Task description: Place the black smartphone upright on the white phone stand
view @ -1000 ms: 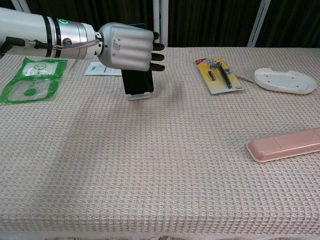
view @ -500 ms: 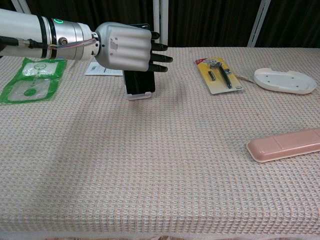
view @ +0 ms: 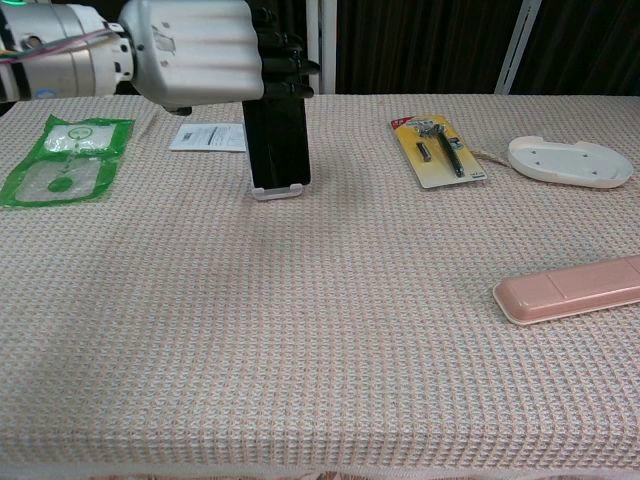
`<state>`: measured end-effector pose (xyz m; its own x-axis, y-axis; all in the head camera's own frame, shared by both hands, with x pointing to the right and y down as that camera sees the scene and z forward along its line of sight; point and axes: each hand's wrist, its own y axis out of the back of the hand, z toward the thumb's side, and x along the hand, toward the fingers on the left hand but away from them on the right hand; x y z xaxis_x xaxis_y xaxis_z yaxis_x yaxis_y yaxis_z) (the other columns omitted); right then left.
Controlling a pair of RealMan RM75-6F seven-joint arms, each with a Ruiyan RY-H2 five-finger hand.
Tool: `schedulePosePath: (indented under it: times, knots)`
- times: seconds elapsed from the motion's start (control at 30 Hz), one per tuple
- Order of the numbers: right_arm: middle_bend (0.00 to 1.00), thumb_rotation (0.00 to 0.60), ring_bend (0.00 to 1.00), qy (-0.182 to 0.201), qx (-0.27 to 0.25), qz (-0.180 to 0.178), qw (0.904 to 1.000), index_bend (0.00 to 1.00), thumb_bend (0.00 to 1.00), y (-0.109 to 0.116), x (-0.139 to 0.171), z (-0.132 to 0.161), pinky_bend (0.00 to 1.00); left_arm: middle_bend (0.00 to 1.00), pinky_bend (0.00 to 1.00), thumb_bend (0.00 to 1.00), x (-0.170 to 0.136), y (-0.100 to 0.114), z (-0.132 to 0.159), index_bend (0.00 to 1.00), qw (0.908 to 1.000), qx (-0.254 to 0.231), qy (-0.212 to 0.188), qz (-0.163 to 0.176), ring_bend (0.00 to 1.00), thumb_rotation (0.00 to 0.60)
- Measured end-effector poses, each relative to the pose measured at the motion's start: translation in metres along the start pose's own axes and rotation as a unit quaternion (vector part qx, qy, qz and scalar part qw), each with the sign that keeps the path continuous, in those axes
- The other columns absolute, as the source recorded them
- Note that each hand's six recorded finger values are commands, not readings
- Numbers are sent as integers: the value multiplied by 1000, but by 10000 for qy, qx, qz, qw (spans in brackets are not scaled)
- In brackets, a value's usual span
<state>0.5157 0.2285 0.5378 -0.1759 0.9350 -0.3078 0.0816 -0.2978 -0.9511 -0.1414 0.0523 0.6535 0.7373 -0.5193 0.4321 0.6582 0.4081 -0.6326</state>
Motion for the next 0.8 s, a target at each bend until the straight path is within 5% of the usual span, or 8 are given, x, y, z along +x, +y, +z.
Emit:
schedulePosePath:
  times: [0.17,0.3,0.43,0.53,0.73,0.8]
  knots:
    - [0,600,0,55,7,-25,10000,0,268,1,-1,2,0,25,205,37,-63,0,-22,18,9909,-881,1014,-50,53,600]
    - [0,600,0,128,12,-15,9999,0,253,-1,-2,6,0,50,205,30,-127,-12,-35,23,9657,-1659,1989,-196,54,600]
    - [0,600,0,274,52,46,9996,0,238,-5,0,12,0,50,205,30,-210,-35,-34,23,9099,-2639,3151,-567,54,579]
    - [0,600,0,409,109,136,9990,0,237,-9,2,17,0,46,205,30,-254,-50,-23,23,8631,-3361,3684,-805,54,466]
    - [0,600,0,595,198,414,9972,0,236,-22,7,22,0,29,205,30,-317,-77,12,23,7721,-4564,4256,-1203,55,327]
    - [0,600,0,624,208,455,9968,0,236,-26,8,23,0,28,205,30,-336,-83,23,23,7556,-4711,4353,-1329,54,327]
